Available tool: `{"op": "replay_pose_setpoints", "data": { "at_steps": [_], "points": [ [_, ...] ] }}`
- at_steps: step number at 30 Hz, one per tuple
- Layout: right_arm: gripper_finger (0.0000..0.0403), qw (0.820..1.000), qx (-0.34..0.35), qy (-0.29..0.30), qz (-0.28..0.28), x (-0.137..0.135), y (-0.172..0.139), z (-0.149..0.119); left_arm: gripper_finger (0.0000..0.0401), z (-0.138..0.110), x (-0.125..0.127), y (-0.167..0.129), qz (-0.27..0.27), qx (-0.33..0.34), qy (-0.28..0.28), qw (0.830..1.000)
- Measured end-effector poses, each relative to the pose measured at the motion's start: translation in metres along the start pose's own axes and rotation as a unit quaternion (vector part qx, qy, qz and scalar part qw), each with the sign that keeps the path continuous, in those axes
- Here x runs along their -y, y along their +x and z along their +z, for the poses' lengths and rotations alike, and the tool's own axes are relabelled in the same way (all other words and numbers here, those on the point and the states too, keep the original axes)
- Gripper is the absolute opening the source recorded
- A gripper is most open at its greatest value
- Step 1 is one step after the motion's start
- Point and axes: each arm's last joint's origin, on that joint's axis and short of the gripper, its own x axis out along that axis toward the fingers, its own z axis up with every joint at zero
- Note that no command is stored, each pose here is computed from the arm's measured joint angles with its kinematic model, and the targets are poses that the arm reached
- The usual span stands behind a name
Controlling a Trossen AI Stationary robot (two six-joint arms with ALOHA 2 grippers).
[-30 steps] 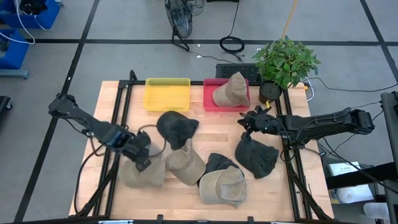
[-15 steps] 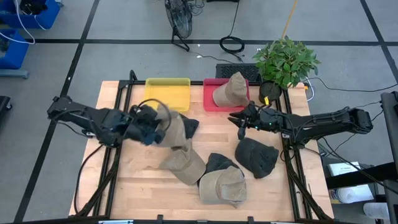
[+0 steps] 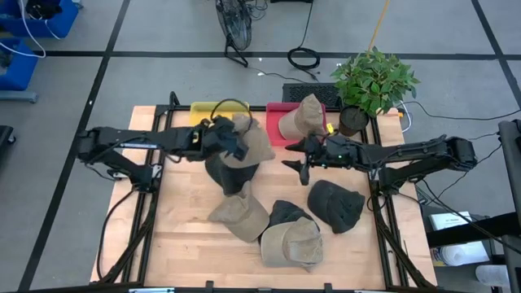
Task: Pick & Place hat
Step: Put the brown cap into the red bin
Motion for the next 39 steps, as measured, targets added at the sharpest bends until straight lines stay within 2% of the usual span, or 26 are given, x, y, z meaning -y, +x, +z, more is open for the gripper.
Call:
{"op": "replay_pose_setpoints", "data": {
  "at_steps": [4,7,12,16,19,23,24,30,36,39],
  "points": [
    [0.0279,1.0,-0.011,0.011,-0.003,-0.002,0.014,0.001,0.0005,0.011,0.009,0.015,-0.052,0.025,-0.002,0.998],
    [0.0299,0.999,-0.015,0.022,-0.019,-0.002,0.024,0.002,0.0013,0.014,0.014,0.021,-0.068,0.041,-0.003,0.997],
    [0.0303,0.999,-0.012,0.024,-0.031,-0.004,0.037,0.009,0.0006,0.014,0.018,0.026,-0.081,0.046,0.009,0.996],
    [0.0244,0.999,-0.007,0.024,-0.029,-0.007,0.045,0.016,0.0024,0.015,0.02,0.028,-0.09,0.047,0.005,0.995],
    [0.0162,0.999,-0.011,0.024,-0.035,-0.005,0.047,0.016,0.0044,0.017,0.022,0.028,-0.119,0.049,0.022,0.991],
    [0.0034,0.999,-0.014,0.024,-0.041,-0.001,0.048,0.016,0.0058,0.019,0.024,0.027,-0.128,0.058,0.028,0.99],
    [0.0018,0.999,-0.014,0.022,-0.043,0.0,0.048,0.016,0.0061,0.019,0.024,0.027,-0.129,0.061,0.026,0.989],
    [0.0007,0.998,-0.024,0.027,-0.056,0.008,0.046,0.016,0.0096,0.022,0.019,0.031,-0.141,0.053,0.04,0.988],
    [0.0003,0.997,-0.021,0.031,-0.071,0.018,0.043,0.019,0.0162,0.023,0.014,0.036,-0.18,0.024,0.043,0.982],
    [0.0002,0.996,-0.013,0.034,-0.084,0.026,0.038,0.024,0.0196,0.021,0.01,0.037,-0.171,0.005,0.055,0.984]
  ]
}}
